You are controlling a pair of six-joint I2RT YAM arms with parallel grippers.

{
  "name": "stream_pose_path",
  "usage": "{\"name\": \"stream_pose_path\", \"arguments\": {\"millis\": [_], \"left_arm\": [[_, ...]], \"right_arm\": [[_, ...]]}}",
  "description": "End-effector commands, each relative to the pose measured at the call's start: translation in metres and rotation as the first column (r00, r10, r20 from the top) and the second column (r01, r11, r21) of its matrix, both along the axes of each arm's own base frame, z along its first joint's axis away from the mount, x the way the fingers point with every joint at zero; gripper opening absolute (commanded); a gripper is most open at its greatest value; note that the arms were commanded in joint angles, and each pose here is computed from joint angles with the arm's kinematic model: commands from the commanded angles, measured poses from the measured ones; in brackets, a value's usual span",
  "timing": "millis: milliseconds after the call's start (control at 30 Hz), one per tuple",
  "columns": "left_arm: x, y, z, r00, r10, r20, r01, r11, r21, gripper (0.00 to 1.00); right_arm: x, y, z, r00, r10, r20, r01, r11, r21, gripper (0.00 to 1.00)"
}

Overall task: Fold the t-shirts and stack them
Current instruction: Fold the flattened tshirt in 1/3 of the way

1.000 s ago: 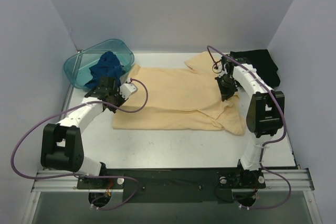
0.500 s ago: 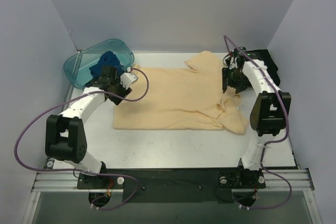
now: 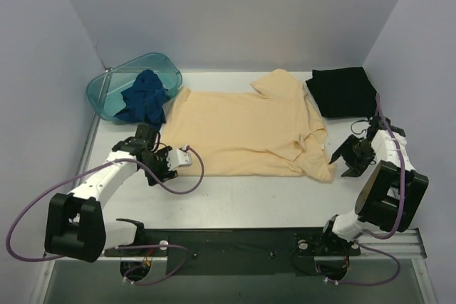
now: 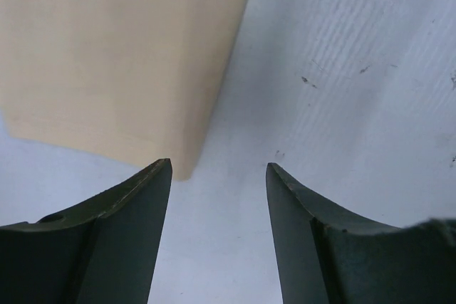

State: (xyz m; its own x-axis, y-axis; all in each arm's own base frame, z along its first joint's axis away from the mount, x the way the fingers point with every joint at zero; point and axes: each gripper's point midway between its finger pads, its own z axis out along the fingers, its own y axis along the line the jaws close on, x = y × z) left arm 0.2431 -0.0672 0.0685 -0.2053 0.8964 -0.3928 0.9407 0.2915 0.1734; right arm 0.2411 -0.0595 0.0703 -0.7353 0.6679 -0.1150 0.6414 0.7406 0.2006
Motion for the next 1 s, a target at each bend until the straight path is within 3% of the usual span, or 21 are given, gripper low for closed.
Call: {"name": "stream_pose_path", "arguments": {"millis": [0, 133, 300, 367, 400, 433, 467, 500, 600, 700, 833, 967], "left_arm": [[0.014, -0.002, -0.021, 0.991, -0.102, 0.082, 0.101, 0.995, 0.026, 0.66], [0.022, 0.002, -0.037, 0.987, -0.103, 0.125, 0.096, 0.993, 0.061, 0.66], [0.024, 0.005, -0.052, 0.981, -0.104, 0.165, 0.092, 0.992, 0.081, 0.62], [0.026, 0.006, -0.056, 0.978, -0.092, 0.187, 0.077, 0.993, 0.086, 0.53], [0.028, 0.007, -0.057, 0.975, -0.089, 0.204, 0.073, 0.994, 0.086, 0.41], [0.026, 0.008, -0.060, 0.976, -0.087, 0.202, 0.070, 0.993, 0.091, 0.34], [0.026, 0.008, -0.060, 0.974, -0.093, 0.204, 0.075, 0.993, 0.094, 0.14], [0.025, 0.009, -0.060, 0.974, -0.097, 0.203, 0.078, 0.992, 0.101, 0.01], [0.013, 0.016, -0.056, 0.986, -0.090, 0.138, 0.072, 0.989, 0.128, 0.00], [0.002, 0.023, -0.040, 0.990, -0.097, 0.104, 0.080, 0.984, 0.158, 0.00], [-0.052, 0.018, -0.020, 0.988, -0.138, -0.073, 0.145, 0.984, 0.101, 0.00], [-0.089, 0.014, -0.006, 0.973, -0.169, -0.159, 0.182, 0.981, 0.068, 0.00]], "right_arm": [[-0.004, 0.004, -0.022, 0.990, -0.138, -0.007, 0.138, 0.985, 0.106, 0.53], [-0.003, 0.010, -0.044, 0.981, -0.190, -0.041, 0.194, 0.969, 0.152, 0.51], [-0.005, 0.020, -0.062, 0.968, -0.239, -0.075, 0.250, 0.946, 0.208, 0.40], [-0.004, 0.017, -0.065, 0.962, -0.263, -0.071, 0.272, 0.940, 0.207, 0.31], [-0.005, 0.015, -0.066, 0.958, -0.278, -0.073, 0.288, 0.935, 0.209, 0.18], [-0.005, 0.012, -0.068, 0.953, -0.293, -0.075, 0.302, 0.929, 0.212, 0.12], [-0.006, 0.010, -0.068, 0.951, -0.300, -0.078, 0.309, 0.926, 0.214, 0.00], [-0.006, 0.005, -0.067, 0.947, -0.313, -0.072, 0.322, 0.921, 0.220, 0.00], [-0.011, -0.005, -0.057, 0.942, -0.329, -0.064, 0.335, 0.918, 0.213, 0.00], [-0.017, -0.024, -0.041, 0.942, -0.334, -0.033, 0.336, 0.934, 0.125, 0.00], [-0.025, -0.030, -0.031, 0.904, -0.427, -0.014, 0.425, 0.896, 0.131, 0.00], [-0.043, -0.035, -0.031, 0.876, -0.482, -0.029, 0.482, 0.869, 0.113, 0.00]]}}
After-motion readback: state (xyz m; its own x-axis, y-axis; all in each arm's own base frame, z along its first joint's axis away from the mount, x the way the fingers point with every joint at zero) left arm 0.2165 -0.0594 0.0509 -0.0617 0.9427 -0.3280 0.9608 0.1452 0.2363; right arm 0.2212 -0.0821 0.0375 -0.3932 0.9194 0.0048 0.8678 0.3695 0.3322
